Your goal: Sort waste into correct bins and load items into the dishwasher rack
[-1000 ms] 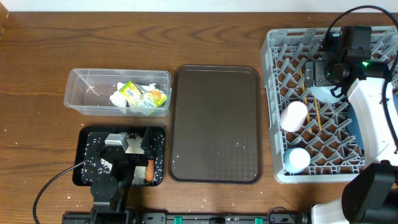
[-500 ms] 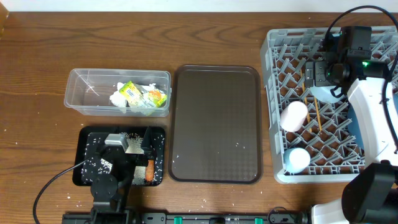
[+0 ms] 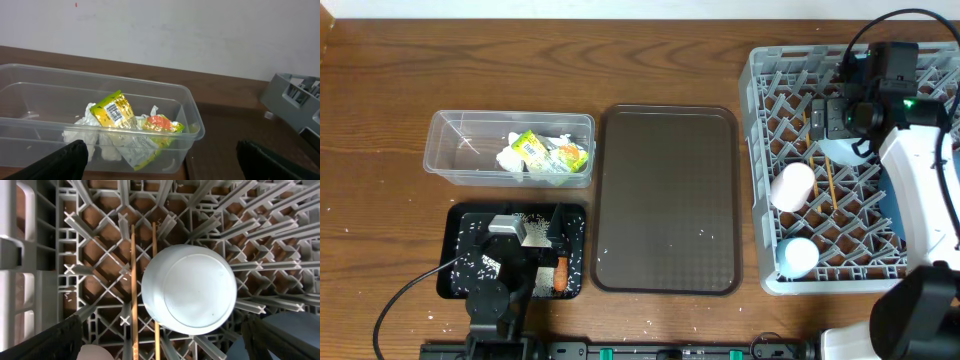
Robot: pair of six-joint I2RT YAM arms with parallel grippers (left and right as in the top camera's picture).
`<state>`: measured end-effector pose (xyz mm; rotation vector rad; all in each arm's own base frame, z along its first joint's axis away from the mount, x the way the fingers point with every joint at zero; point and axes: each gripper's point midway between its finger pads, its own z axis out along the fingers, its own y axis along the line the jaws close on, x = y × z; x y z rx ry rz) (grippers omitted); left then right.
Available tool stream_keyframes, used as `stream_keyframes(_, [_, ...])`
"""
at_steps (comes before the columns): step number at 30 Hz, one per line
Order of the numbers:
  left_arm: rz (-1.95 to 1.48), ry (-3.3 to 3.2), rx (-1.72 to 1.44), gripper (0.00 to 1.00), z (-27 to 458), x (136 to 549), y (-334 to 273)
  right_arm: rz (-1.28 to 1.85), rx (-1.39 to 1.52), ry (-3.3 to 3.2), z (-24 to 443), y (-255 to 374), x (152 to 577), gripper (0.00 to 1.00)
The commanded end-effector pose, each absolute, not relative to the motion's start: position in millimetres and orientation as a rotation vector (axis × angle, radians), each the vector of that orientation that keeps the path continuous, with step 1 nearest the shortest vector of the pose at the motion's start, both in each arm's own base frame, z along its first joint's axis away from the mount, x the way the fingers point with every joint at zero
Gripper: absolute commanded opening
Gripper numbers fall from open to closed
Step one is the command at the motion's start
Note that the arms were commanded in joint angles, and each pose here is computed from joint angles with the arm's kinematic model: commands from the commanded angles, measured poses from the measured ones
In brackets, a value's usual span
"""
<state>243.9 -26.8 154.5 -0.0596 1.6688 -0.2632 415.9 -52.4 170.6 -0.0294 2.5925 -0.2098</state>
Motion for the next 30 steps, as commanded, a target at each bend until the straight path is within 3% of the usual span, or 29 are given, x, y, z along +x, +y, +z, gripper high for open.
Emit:
stream_keyframes(1, [-0.265, 1.717, -0.057, 0.97, 140, 243, -28, -0.200, -0.032, 2.473, 217, -44, 407, 0.99])
stream_keyframes(7, [-0.265, 1.717, -0.057, 0.97, 140, 243, -28, -0.211, -0.015, 2.248, 301, -42, 374, 0.99])
stream_keyframes(15, [-0.265, 1.717, -0.057, 0.97, 140, 243, -28, -0.222, 0.007, 1.915, 407, -36, 294, 0.99])
stream_keyframes(23, [-0.265, 1.717, -0.057, 0.97, 140, 243, -28, -0.227, 0.021, 1.694, 460, -32, 221, 0.99])
stream_keyframes(30, [-0.265, 1.717, -0.058, 0.97, 140, 243, -28, -0.229, 0.027, 1.599, 476, -29, 180, 0.99])
